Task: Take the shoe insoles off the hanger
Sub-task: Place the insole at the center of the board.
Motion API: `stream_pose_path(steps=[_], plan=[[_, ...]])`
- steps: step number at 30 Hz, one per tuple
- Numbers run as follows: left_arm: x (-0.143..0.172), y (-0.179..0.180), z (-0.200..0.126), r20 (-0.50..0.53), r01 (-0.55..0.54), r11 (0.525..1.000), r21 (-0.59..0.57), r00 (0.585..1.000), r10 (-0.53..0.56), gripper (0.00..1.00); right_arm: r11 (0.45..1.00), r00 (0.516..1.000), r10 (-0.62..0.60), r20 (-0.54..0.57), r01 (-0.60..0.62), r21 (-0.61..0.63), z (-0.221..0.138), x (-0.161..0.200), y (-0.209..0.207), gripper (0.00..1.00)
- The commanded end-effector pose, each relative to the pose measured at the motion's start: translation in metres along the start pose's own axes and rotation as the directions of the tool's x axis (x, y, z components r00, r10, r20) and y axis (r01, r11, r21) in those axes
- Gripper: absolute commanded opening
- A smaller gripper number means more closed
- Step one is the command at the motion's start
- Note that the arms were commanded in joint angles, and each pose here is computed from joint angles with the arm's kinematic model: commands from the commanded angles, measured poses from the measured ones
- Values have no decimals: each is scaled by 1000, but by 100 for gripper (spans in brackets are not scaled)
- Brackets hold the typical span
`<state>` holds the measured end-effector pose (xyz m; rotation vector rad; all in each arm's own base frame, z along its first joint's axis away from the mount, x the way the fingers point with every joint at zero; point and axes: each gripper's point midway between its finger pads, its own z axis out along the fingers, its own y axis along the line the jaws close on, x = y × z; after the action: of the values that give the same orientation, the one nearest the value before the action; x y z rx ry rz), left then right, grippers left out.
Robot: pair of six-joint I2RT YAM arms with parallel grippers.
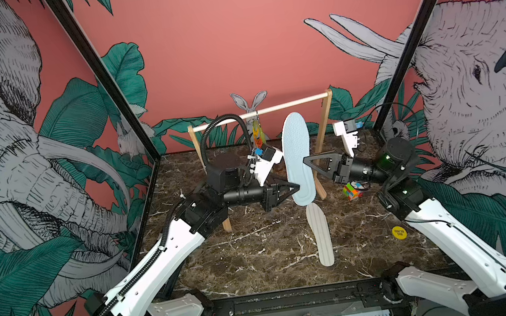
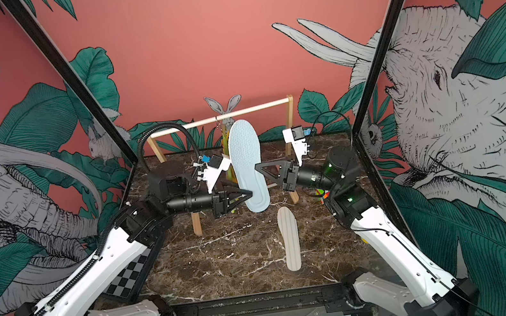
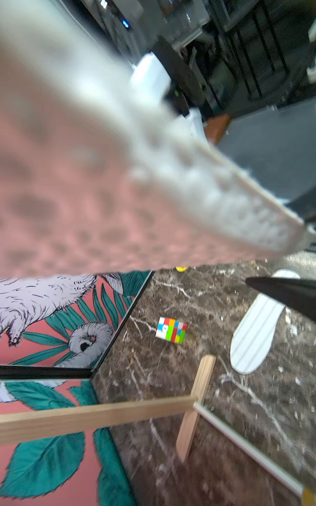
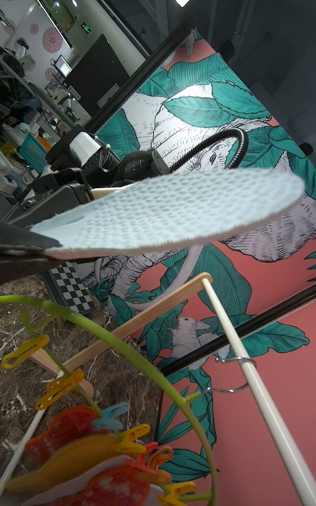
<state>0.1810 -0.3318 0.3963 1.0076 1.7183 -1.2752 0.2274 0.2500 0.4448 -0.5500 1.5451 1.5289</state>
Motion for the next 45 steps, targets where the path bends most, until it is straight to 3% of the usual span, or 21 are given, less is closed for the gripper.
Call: stream_pose_path(steps=[1, 4, 14, 24, 33, 37, 45], plan=[[-20, -1, -15, 74, -60, 996, -61, 995, 64, 57, 999, 998, -52, 46, 52, 8, -2, -14, 10, 0], [-24, 3, -26, 107, -87, 988, -130, 989, 101, 72, 998, 998, -49, 46, 47, 48, -3, -13, 3, 0], [-26, 22, -84, 213, -141, 894, -425, 945, 250, 99, 960, 999, 22, 44, -34, 278, -17, 3, -59, 0], [17, 82, -129, 175, -34, 681, -732, 956, 237, 100, 873, 980, 194, 42, -192, 449, -39, 52, -124, 0], [90, 136, -173, 245, 177, 408, -895, 962, 120, 99, 742, 914, 404, 40, -353, 570, -55, 126, -181, 0], [125, 150, -172, 277, 235, 373, -897, 959, 61, 99, 675, 873, 487, 25, -395, 624, -56, 163, -201, 0], [167, 169, -153, 256, 246, 370, -896, 966, -23, 99, 635, 846, 532, -26, -378, 674, -45, 200, -214, 0]])
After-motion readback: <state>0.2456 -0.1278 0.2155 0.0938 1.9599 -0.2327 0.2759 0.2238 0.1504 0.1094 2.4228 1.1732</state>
